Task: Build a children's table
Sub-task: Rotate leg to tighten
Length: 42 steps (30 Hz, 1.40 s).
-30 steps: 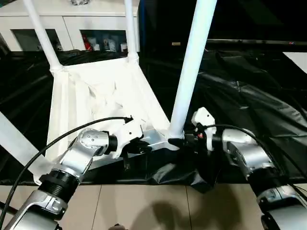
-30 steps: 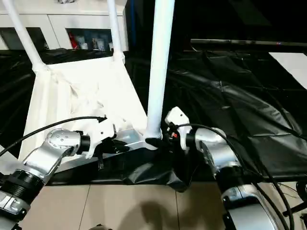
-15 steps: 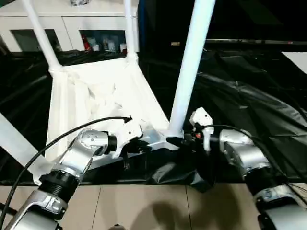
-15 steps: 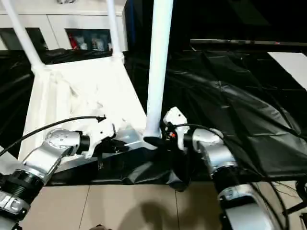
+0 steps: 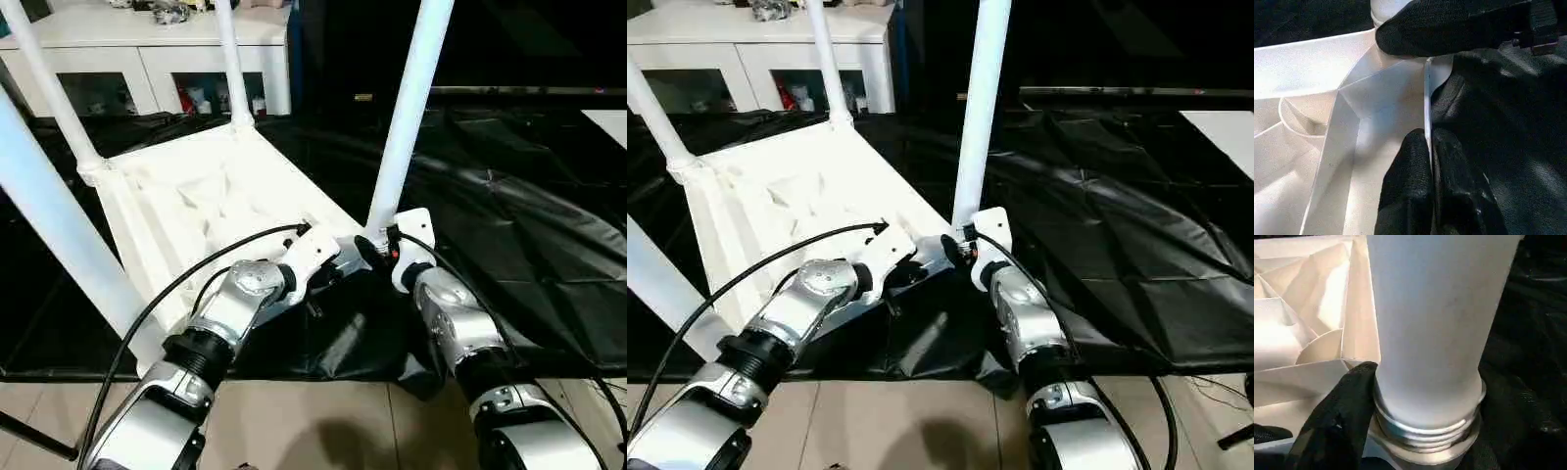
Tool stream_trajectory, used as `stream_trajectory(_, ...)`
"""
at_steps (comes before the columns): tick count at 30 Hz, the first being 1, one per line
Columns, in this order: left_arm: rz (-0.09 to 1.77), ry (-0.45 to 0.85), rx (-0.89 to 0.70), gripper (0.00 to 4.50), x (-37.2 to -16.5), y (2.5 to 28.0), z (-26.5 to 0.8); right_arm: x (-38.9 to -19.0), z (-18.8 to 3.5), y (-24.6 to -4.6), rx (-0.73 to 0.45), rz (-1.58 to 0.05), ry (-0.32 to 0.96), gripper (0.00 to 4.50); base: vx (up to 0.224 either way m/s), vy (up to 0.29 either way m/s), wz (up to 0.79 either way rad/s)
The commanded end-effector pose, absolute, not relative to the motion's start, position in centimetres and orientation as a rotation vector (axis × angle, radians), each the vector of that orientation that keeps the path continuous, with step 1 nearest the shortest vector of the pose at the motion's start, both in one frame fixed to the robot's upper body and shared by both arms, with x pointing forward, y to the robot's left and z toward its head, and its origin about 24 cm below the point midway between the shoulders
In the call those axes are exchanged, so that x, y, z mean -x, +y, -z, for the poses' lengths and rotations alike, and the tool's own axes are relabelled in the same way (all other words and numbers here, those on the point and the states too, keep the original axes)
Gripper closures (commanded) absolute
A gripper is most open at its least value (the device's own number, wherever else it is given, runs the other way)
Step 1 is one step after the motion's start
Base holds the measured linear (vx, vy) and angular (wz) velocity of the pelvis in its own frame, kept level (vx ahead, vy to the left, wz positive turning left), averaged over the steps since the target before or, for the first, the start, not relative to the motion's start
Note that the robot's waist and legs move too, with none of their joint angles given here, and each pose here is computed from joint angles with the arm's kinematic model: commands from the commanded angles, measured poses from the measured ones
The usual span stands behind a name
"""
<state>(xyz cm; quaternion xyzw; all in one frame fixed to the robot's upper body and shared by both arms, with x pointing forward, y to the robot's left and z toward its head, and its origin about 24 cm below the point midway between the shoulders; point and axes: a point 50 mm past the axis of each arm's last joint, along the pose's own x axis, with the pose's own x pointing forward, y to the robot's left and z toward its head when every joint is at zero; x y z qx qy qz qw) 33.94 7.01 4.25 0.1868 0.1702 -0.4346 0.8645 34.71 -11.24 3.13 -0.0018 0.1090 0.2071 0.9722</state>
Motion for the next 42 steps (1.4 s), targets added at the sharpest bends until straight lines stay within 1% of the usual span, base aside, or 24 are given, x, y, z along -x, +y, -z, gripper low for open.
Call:
stream_trajectory(1, 0.806, 0.279, -0.324, 4.5, -34.6, 7.2, -4.8, -33.8, -2.7, -8.2, -0.035, -0.571, 0.226, 0.92, 0.0, 0.0, 0.0)
stream_trajectory(3, 0.852, 0.275, -0.336, 4.5, -34.4, 7.9, -4.7, -33.9, -3.4, -8.7, -0.029, -0.635, 0.209, 0.63, 0.0, 0.0, 0.0)
stream_trajectory(4, 0.883, 0.277, -0.347, 4.5, -34.2, 8.4, -4.7, -34.0, -3.7, -9.2, -0.006, -0.682, 0.199, 0.63, 0.0, 0.0, 0.0)
stream_trajectory(5, 0.906, 0.279, -0.357, 4.5, -34.0, 8.9, -4.7, -33.9, -4.0, -9.8, 0.016, -0.728, 0.197, 0.51, 0.0, 0.0, 0.0)
stream_trajectory(6, 0.917, 0.279, -0.363, 4.5, -34.0, 9.2, -4.6, -33.9, -4.1, -10.1, 0.027, -0.751, 0.196, 0.51, 0.0, 0.0, 0.0)
stream_trajectory(10, 1.04, 0.328, -0.401, 4.5, -32.9, 11.3, -4.4, -33.5, -4.8, -12.6, 0.131, -0.903, 0.214, 0.51, 0.0, 0.0, 0.0)
stream_trajectory(11, 1.095, 0.33, -0.399, 4.5, -32.4, 11.8, -4.4, -33.4, -5.1, -13.2, 0.144, -0.943, 0.216, 0.51, 0.0, 0.0, 0.0)
stream_trajectory(12, 1.108, 0.329, -0.398, 4.5, -32.3, 11.9, -4.5, -33.4, -5.1, -13.3, 0.146, -0.95, 0.216, 0.51, 0.0, 0.0, 0.0)
stream_trajectory(13, 1.173, 0.335, -0.389, 4.5, -31.6, 12.3, -4.6, -33.2, -5.5, -13.9, 0.153, -0.992, 0.218, 0.51, 0.0, 0.0, 0.0)
stream_trajectory(18, 1.277, 0.359, -0.37, 4.5, -30.3, 12.8, -4.7, -32.8, -6.0, -14.8, 0.183, -1.09, 0.244, 0.51, 0.0, 0.0, 0.0)
stream_trajectory(20, 1.288, 0.359, -0.365, 4.5, -30.1, 12.9, -4.8, -32.7, -6.0, -14.9, 0.197, -1.116, 0.258, 0.51, 0.0, 0.0, 0.0)
stream_trajectory(24, 1.283, 0.359, -0.364, 4.5, -30.0, 13.1, -4.9, -32.5, -5.8, -14.8, 0.198, -1.142, 0.275, 0.51, 0.0, 0.0, 0.0)
stream_trajectory(25, 1.281, 0.361, -0.363, 4.5, -30.1, 13.1, -4.9, -32.5, -5.8, -14.8, 0.197, -1.143, 0.276, 0.79, 0.0, 0.0, 0.0)
stream_trajectory(28, 1.278, 0.362, -0.362, 4.5, -30.1, 13.2, -4.9, -32.6, -5.8, -14.6, 0.193, -1.144, 0.274, 0.9, 0.0, 0.0, 0.0)
stream_trajectory(31, 1.275, 0.368, -0.36, 4.5, -30.1, 13.2, -4.9, -32.6, -5.8, -14.4, 0.182, -1.149, 0.273, 1.23, 0.0, 0.0, 0.0)
stream_trajectory(34, 1.274, 0.371, -0.36, 4.5, -30.1, 13.2, -4.9, -32.6, -5.7, -14.4, 0.175, -1.147, 0.279, 1.42, 0.0, 0.0, 0.0)
stream_trajectory(35, 1.273, 0.371, -0.36, 4.5, -30.1, 13.2, -4.9, -32.6, -5.6, -14.4, 0.171, -1.144, 0.28, 1.42, 0.0, 0.0, 0.0)
stream_trajectory(36, 1.267, 0.372, -0.357, 4.5, -30.2, 13.2, -4.9, -32.6, -5.5, -14.3, 0.161, -1.134, 0.282, 1.59, 0.0, 0.0, 0.0)
stream_trajectory(40, 1.223, 0.37, -0.35, 4.5, -30.6, 12.9, -4.7, -32.7, -4.8, -14.2, 0.141, -1.071, 0.293, 1.76, 0.0, 0.0, 0.0)
stream_trajectory(42, 1.141, 0.369, -0.346, 4.5, -31.3, 12.4, -4.5, -33.3, -4.0, -13.9, 0.092, -0.899, 0.296, 1.83, 0.0, 0.0, 0.0)
